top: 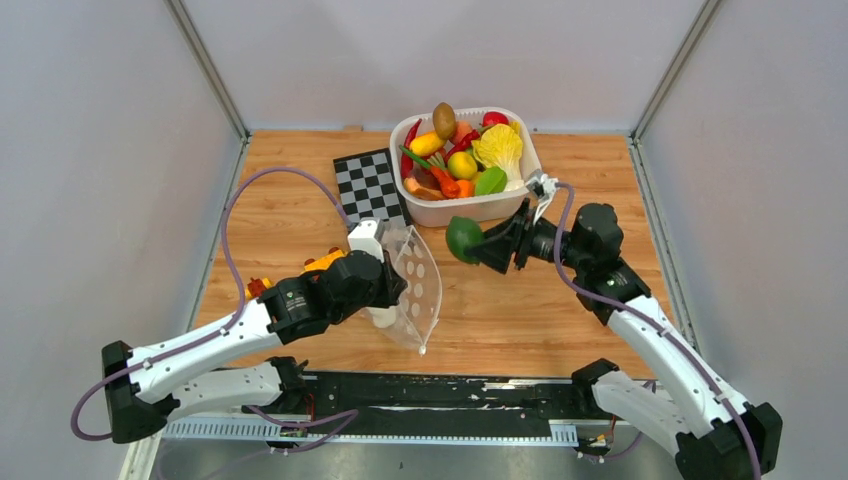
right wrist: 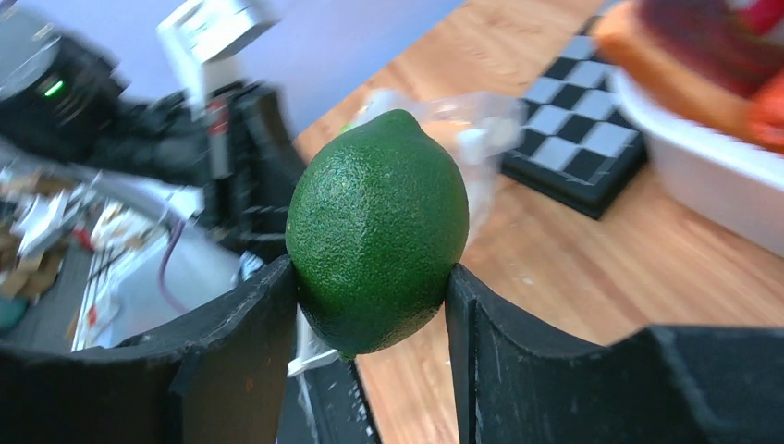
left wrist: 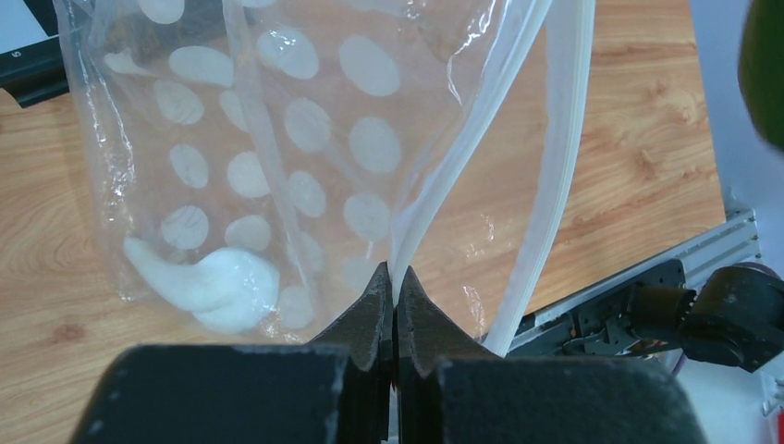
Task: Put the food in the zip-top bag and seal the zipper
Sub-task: Place the fake fruit in the zipper food storage bag.
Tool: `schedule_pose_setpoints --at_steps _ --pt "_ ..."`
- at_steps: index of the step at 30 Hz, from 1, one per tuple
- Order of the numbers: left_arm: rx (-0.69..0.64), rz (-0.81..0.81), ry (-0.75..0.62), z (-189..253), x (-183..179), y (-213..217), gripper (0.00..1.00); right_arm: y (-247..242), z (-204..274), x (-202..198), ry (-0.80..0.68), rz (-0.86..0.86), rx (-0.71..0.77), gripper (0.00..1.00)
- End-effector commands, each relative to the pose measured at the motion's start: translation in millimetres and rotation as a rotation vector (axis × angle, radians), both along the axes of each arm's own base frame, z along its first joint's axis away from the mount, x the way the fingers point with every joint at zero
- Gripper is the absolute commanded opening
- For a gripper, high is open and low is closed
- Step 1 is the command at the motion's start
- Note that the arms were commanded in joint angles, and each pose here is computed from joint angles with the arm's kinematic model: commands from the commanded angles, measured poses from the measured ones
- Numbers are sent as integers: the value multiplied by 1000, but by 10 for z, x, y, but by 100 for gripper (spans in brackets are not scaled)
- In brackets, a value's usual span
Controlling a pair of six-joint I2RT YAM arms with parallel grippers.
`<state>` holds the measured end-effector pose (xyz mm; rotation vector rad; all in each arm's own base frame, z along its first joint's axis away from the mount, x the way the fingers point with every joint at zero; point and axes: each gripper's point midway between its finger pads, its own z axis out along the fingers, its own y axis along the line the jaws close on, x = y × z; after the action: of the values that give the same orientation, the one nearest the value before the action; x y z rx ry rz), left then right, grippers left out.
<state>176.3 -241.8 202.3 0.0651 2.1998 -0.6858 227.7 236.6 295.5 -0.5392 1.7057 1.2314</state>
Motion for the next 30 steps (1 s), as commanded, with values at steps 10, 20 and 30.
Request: schedule_pose_setpoints --at_steps 10,20,30 --pt "-65 -16 -20 229 94 -235 0 438 -257 -764 -94 269 -141 33" --pt "-80 -21 -21 273 76 -233 0 596 -465 -518 -50 82 -287 32" --pt "-196 -94 -9 530 -55 -357 0 485 -520 -171 -116 -267 -432 37"
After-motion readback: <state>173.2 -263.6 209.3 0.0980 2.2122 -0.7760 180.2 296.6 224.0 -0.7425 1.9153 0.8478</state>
